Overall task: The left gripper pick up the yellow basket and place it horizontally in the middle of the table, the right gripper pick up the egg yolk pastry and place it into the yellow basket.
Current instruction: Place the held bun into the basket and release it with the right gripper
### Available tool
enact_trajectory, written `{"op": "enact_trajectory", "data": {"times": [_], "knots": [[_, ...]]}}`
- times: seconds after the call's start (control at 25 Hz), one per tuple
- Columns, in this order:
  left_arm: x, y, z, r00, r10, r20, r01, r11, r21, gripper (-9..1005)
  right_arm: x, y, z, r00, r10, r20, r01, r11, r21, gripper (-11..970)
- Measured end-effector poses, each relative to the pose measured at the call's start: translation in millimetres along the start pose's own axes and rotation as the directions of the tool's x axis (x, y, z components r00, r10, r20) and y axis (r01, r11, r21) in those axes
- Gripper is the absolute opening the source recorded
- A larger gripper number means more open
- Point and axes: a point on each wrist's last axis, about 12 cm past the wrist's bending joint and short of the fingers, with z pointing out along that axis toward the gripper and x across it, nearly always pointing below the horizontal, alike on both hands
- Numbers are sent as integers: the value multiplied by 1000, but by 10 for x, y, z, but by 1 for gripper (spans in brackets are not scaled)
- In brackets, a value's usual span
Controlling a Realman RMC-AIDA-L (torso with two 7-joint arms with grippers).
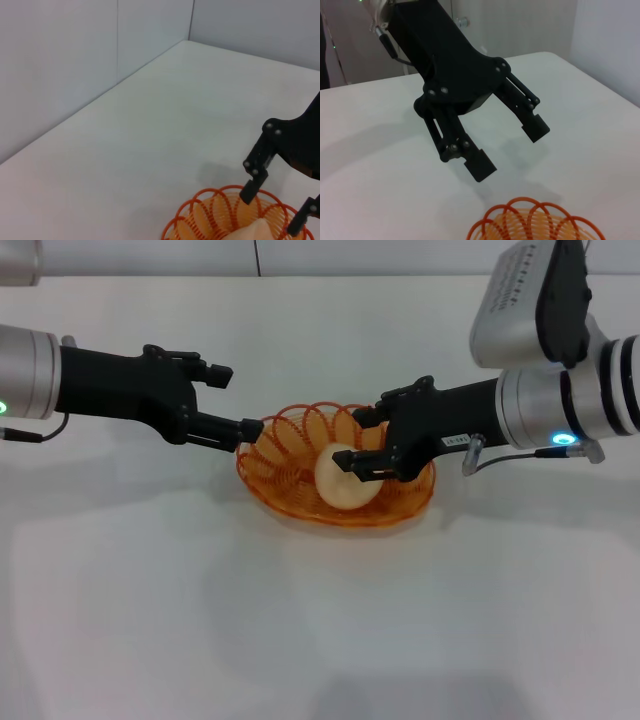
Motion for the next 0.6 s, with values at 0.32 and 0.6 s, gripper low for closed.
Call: {"op": "enact_trajectory", "data": {"times": [0.32, 0.6], "knots": [[103, -6, -94, 999, -24, 48, 25, 999, -20, 888, 104, 18, -206, 1000, 1, 27, -2, 999, 44, 608], [311, -75, -251, 992, -38, 124, 42, 999, -32, 888, 314, 84, -438, 998, 4, 58, -9, 997, 80, 776]]}}
